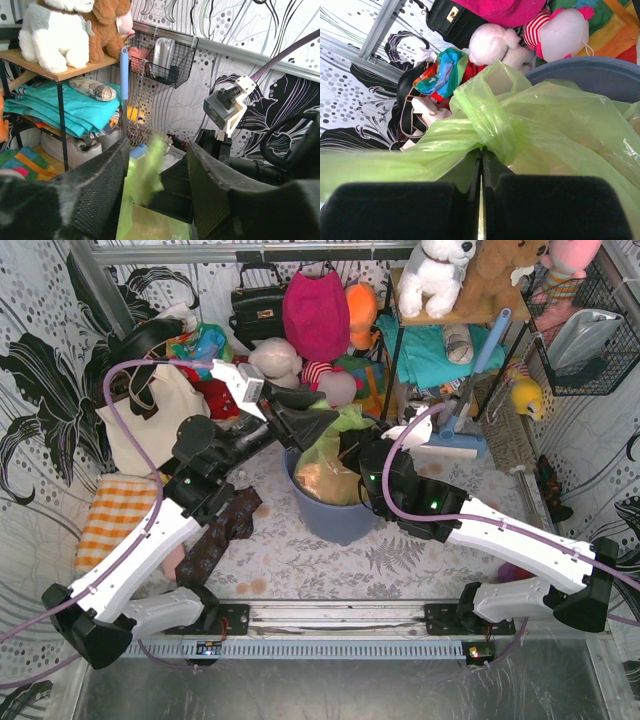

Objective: Tie the trash bag

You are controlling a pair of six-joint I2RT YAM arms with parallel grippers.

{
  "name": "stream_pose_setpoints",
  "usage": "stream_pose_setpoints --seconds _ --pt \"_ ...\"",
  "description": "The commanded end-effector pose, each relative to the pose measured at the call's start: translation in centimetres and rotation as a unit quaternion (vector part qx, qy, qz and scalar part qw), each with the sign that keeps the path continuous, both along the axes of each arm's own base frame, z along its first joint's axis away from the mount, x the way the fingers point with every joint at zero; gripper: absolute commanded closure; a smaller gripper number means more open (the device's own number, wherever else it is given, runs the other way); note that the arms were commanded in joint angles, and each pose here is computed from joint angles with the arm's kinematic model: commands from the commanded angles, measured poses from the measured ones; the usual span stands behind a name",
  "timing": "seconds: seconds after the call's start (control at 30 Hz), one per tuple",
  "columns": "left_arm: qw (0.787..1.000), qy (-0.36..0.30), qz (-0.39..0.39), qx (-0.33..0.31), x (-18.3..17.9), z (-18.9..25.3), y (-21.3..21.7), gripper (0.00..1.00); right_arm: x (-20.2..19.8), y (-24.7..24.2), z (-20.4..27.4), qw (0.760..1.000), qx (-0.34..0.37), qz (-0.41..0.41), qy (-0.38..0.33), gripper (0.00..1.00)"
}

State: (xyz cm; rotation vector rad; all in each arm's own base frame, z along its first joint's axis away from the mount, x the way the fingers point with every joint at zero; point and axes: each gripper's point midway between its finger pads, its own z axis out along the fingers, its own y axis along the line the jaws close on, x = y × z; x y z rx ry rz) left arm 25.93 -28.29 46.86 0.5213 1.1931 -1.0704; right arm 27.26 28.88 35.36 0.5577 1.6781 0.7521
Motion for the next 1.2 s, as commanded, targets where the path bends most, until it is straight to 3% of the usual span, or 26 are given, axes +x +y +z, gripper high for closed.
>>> stream_pose_setpoints --seconds 0.0,0.3,0.43,0.6,0.8,1.17 --pt "0.998 -0.051 0.041 -0.016 -1.0 2.3 2.4 0.39 -0.1 0.0 0.9 1.0 0.016 -0.004 -0.013 1.0" --pt "0.972 -0.005 0.229 -0.049 1.9 2.7 8.8 0.36 -0.1 -0.8 0.8 1.0 0.014 -0.02 -0.007 1.0" --pt "0.964 0.039 0.261 -0.023 4.2 0.4 9.4 0.37 -0.1 -1.3 0.8 1.0 0.012 -0.026 -0.007 1.0" --pt "0.976 0.083 0.2 0.019 7.0 -2.5 7.9 0.39 -0.1 -1.0 0.9 1.0 0.008 -0.021 -0.006 1.0" --pt "0.995 0.068 0.01 0.071 5.8 -4.4 4.3 0.41 -0.1 -0.7 0.9 1.0 0.007 -0.016 -0.004 1.0" --pt "0.989 0.053 -0.087 0.112 5.4 -6.7 2.1 0.41 -0.3 -0.9 1.3 1.0 0.01 -0.013 -0.007 1.0"
